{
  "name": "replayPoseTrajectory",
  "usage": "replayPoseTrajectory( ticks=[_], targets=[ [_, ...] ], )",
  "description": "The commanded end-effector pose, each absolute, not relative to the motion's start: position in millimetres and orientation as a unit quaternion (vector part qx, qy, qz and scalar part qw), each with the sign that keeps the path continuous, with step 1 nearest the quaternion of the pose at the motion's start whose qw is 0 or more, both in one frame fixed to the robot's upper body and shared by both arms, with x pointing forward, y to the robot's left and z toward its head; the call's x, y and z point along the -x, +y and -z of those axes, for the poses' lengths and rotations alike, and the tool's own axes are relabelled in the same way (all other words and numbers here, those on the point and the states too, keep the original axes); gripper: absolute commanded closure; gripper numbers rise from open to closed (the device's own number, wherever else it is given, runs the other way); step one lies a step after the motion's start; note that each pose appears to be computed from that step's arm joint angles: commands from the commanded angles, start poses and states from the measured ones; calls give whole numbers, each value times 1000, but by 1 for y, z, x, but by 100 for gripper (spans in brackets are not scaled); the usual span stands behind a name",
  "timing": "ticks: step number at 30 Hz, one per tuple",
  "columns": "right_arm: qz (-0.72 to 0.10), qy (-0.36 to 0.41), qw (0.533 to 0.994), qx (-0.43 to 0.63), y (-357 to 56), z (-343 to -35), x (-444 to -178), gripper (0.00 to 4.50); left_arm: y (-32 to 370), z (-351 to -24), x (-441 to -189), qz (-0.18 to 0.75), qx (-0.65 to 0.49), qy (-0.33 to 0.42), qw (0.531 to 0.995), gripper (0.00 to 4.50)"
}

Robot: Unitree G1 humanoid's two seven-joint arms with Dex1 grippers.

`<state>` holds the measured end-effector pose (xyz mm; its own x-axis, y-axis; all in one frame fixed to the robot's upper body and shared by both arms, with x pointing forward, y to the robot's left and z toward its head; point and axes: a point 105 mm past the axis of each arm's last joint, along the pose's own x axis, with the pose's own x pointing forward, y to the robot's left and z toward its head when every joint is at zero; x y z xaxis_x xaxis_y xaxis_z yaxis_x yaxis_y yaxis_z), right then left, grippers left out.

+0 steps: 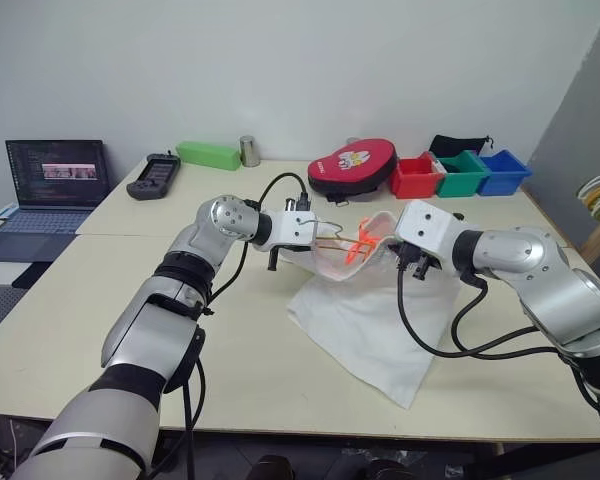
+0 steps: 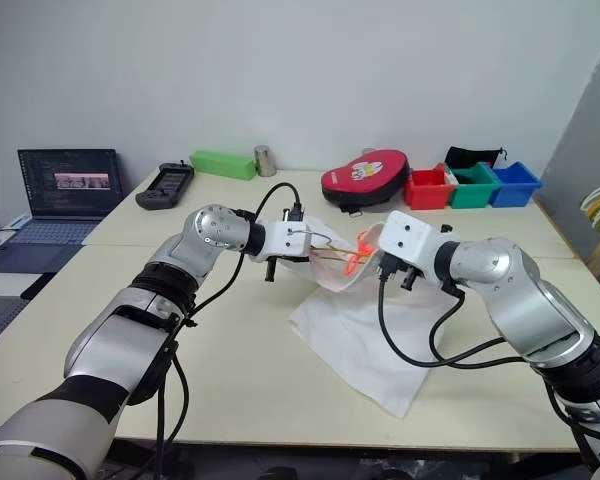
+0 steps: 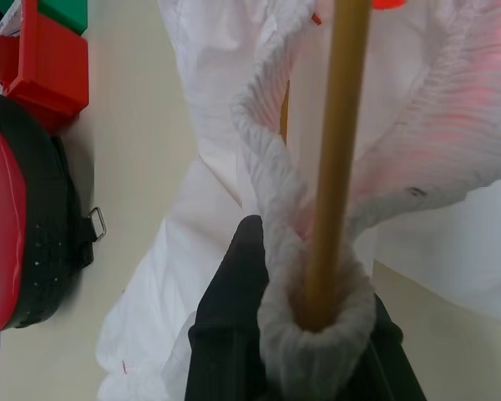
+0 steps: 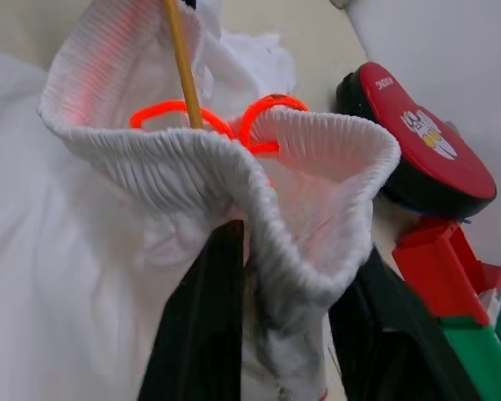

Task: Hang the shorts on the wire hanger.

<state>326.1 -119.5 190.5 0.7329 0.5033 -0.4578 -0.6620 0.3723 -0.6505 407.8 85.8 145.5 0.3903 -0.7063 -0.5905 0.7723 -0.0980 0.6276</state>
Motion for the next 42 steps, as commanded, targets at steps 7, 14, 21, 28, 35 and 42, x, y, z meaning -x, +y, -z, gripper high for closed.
replayPoseTrajectory(
  ticks=[7,14,21,28,35,42],
  targets=[
    [-362,121,807,450,-139,-195,-319,78,66,-179,-410,540,-488,-42,684,446],
    [-355,161,790,473,-151,-177,-330,4,64,-180,-407,544,-489,-48,680,446],
    [-333,190,773,506,-161,-167,-350,4,65,-181,-404,548,-488,-49,678,446],
    [-346,183,754,528,-150,-164,-361,4,65,-182,-403,545,-488,-49,680,446],
    [-354,168,754,527,-143,-166,-361,129,64,-182,-404,544,-488,-47,681,446],
    [-351,166,746,542,-146,-166,-359,289,62,-182,-405,542,-488,-47,682,446]
  ],
)
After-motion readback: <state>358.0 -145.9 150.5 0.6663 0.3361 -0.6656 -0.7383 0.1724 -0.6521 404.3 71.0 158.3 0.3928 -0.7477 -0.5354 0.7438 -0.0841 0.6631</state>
